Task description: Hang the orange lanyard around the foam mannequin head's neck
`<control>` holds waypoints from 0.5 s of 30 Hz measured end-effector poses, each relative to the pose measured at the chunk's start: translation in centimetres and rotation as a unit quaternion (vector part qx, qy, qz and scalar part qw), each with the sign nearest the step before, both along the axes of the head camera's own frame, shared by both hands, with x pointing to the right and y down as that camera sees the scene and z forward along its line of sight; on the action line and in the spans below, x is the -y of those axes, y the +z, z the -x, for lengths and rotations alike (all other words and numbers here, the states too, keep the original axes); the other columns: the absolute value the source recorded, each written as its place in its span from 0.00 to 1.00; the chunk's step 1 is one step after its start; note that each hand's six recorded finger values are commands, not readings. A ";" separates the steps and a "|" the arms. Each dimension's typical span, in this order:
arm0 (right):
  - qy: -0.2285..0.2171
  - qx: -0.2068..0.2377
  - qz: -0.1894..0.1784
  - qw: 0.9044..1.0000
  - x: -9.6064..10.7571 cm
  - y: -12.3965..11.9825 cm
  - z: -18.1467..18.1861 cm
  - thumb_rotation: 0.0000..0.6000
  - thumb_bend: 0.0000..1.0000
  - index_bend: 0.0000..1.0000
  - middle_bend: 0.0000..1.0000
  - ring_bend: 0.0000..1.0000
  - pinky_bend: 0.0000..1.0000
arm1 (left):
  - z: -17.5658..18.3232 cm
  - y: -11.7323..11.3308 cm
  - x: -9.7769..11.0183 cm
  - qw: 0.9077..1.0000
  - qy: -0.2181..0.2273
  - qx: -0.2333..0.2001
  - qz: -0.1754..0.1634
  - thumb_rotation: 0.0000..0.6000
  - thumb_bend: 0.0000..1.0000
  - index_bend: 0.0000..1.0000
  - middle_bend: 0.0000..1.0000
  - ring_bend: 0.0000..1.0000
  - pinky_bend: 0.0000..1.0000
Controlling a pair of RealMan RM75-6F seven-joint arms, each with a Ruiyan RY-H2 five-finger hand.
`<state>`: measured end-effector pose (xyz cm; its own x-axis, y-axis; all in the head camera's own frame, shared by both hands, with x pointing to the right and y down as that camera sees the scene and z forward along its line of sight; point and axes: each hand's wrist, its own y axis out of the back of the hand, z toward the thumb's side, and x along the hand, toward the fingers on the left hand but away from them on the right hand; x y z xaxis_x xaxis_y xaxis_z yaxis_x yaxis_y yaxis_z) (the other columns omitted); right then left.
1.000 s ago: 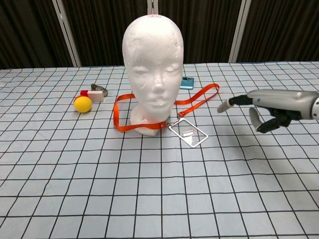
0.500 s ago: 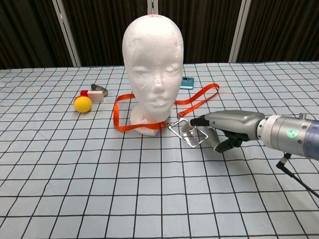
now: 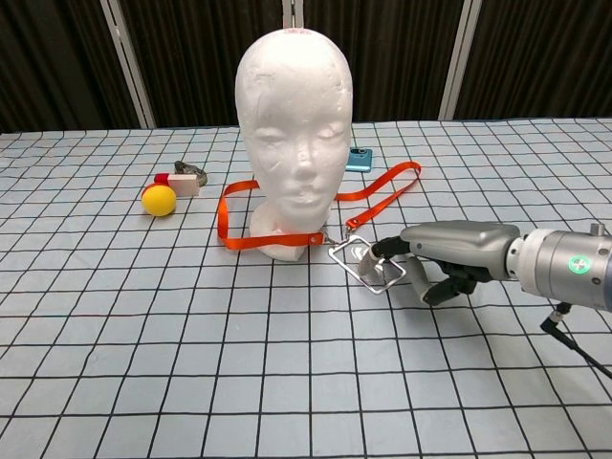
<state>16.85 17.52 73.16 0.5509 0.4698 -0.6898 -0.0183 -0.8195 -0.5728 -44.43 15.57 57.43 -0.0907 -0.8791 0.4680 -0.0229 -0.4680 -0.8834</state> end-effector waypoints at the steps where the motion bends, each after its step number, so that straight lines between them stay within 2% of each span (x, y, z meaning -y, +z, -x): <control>1: -0.001 0.002 0.002 1.000 -0.1 -0.2 0.0 1.00 1.00 0.25 0.23 0.16 0.13 | 0.0 0.1 0.0 1.000 0.000 0.000 0.001 1.00 0.00 0.00 0.00 0.00 0.00; 15: -0.055 0.015 0.075 0.996 -4.4 -3.4 -0.1 1.00 1.00 0.27 0.25 0.18 0.17 | -0.2 0.2 0.0 1.000 0.003 -0.005 0.006 1.00 0.00 0.00 0.00 0.00 0.00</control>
